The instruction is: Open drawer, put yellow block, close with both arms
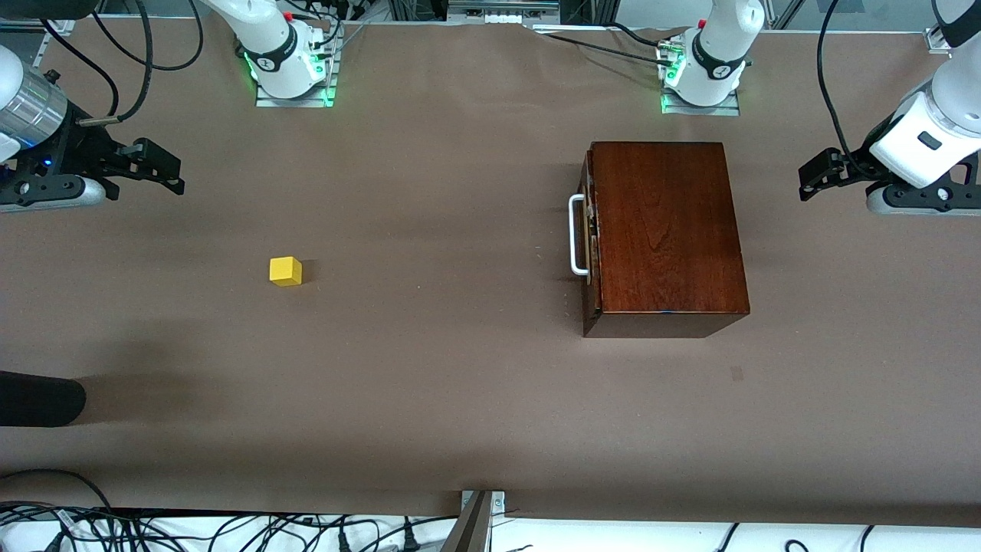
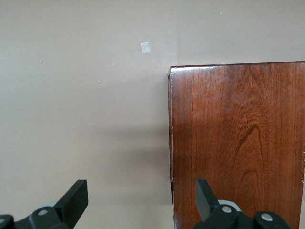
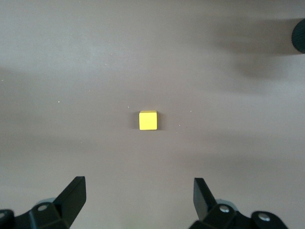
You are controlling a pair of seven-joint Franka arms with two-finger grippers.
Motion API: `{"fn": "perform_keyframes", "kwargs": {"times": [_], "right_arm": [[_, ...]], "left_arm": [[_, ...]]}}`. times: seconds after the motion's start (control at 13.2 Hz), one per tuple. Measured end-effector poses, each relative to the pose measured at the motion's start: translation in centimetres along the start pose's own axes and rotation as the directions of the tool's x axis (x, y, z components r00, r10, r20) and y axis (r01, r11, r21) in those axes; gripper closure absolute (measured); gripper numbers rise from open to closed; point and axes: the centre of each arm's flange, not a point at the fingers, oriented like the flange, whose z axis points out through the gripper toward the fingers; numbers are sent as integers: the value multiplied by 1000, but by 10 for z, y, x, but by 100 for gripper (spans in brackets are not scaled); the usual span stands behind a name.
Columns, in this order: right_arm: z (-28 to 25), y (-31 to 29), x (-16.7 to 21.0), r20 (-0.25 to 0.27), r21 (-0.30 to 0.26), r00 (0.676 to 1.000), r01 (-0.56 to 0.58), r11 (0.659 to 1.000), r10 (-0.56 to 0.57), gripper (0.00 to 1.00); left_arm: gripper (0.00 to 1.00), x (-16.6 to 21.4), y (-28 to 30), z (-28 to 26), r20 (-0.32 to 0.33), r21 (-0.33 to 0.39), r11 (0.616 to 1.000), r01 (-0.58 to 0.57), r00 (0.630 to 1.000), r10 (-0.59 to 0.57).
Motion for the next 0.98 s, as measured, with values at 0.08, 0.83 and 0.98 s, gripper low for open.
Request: {"fn": "perform_keyframes", "kwargs": {"times": [0.08, 0.83, 0.98], "right_arm": [[0, 0, 0, 0, 0, 1000, 0, 1000, 0, 0], [0, 0, 0, 0, 0, 1000, 0, 1000, 0, 0], [0, 0, 0, 0, 0, 1000, 0, 1000, 0, 0]], "left_arm": [[0, 0, 0, 0, 0, 0, 1000, 0, 1000, 0], [0, 7, -3, 5, 8, -1, 1000, 6, 1000, -6], [0, 5, -2, 5, 24, 0, 1000, 5, 1000, -5]]}}
